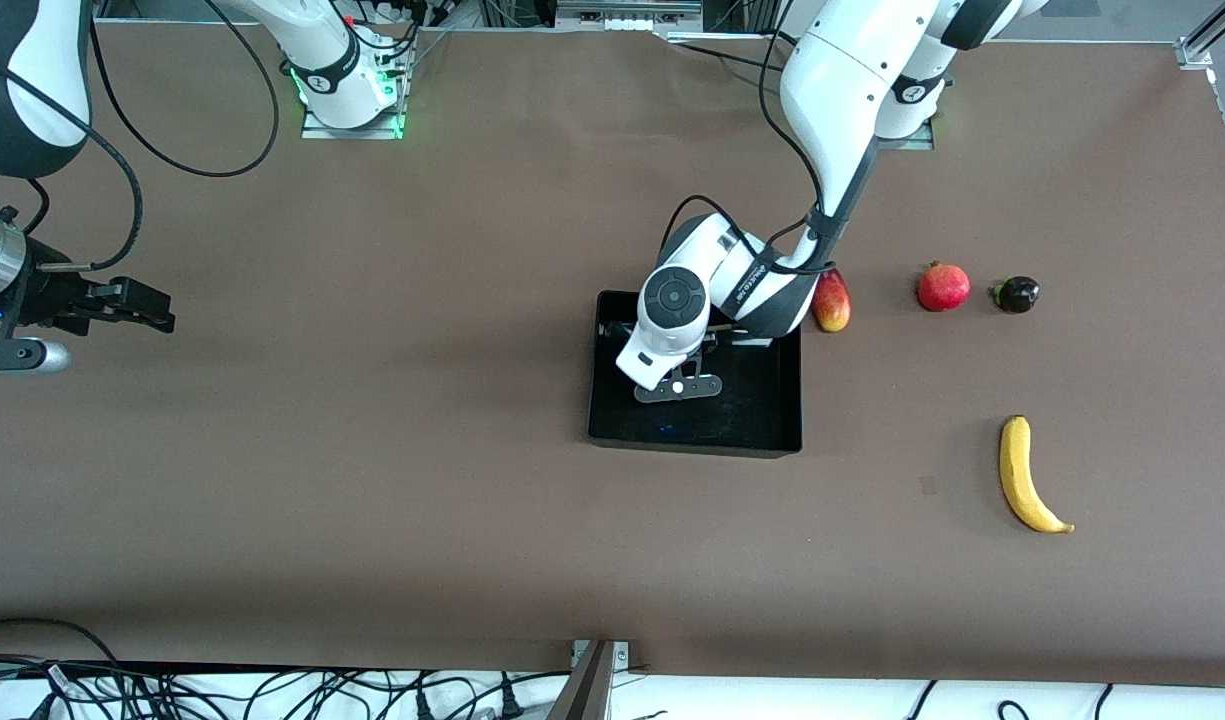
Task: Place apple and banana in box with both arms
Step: 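Carry the apple over the box and lower it inside with the left gripper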
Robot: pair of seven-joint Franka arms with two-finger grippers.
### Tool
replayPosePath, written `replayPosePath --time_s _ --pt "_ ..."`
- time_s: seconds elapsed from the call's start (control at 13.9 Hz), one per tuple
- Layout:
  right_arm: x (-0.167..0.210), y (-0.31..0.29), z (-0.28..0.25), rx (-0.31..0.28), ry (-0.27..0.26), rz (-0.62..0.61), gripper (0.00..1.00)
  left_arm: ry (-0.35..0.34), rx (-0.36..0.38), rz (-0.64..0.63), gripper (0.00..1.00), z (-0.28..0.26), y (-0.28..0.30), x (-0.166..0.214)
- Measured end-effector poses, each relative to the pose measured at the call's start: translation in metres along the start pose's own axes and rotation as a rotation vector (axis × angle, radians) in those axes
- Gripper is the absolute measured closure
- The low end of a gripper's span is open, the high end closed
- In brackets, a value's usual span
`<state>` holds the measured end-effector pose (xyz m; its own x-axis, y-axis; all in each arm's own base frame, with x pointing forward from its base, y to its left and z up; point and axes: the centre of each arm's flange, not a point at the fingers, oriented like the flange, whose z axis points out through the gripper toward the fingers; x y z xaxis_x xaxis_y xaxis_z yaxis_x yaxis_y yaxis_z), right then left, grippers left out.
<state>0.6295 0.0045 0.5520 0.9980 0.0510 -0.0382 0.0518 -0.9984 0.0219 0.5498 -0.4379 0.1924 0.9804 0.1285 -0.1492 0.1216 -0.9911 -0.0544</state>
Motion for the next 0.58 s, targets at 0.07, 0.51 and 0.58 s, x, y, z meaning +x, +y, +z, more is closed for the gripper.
replayPosePath --time_s 0.07,0.51,0.58 --pt "0.0000 0.0000 0.0000 0.000 0.000 0.000 0.00 0.000 0.001 0.006 0.33 0.0004 0.0027 -0.0029" --pt "0.0000 0.0000 0.0001 0.001 0.000 0.000 0.00 0.001 0.003 0.017 0.33 0.0010 0.0082 -0.0086" --pt "-0.0001 0.0000 0.0001 0.001 -0.001 0.000 0.00 0.001 0.003 0.017 0.33 0.0010 0.0083 -0.0087"
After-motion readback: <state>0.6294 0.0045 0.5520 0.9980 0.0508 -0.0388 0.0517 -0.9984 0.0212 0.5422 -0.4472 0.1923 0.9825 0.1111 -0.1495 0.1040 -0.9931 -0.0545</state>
